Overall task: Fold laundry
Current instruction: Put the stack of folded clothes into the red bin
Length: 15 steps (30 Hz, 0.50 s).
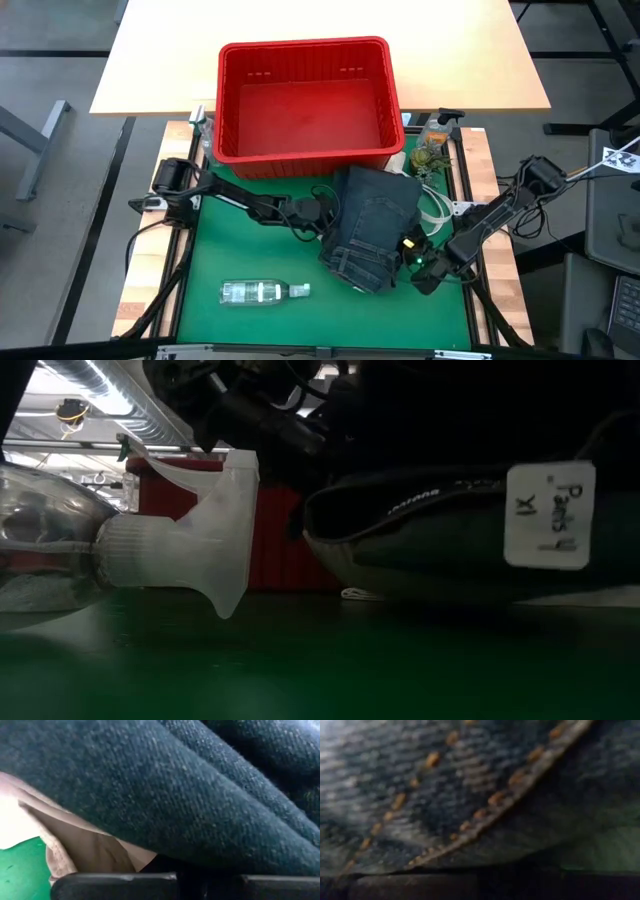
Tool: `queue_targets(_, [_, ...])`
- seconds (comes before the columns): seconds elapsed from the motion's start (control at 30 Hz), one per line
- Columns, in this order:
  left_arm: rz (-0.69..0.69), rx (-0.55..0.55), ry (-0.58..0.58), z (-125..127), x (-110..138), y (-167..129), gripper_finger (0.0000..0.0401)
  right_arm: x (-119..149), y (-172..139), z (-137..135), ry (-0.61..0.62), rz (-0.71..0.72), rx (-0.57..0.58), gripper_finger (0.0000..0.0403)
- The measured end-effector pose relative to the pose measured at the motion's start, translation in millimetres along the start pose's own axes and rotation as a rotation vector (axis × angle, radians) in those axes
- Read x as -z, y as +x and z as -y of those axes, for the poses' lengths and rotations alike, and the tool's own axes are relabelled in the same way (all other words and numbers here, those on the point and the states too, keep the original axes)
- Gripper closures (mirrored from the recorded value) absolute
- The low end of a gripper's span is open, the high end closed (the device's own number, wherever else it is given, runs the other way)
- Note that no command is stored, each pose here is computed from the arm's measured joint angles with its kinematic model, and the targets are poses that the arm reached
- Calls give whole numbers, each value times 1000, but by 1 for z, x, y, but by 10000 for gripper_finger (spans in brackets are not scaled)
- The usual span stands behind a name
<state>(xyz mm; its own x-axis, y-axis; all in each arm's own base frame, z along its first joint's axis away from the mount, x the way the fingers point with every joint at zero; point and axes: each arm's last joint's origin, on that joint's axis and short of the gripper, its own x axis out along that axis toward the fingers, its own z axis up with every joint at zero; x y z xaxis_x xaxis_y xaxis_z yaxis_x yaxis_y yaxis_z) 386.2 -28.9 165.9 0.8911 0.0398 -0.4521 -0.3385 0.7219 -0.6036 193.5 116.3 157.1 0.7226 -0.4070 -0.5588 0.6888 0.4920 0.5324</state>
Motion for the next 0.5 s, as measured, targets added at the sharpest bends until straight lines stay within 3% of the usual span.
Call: queue_targets(0.5, [96,75,-1,25,-24,-30,401,-36,-22,-15,61,59,-113,375])
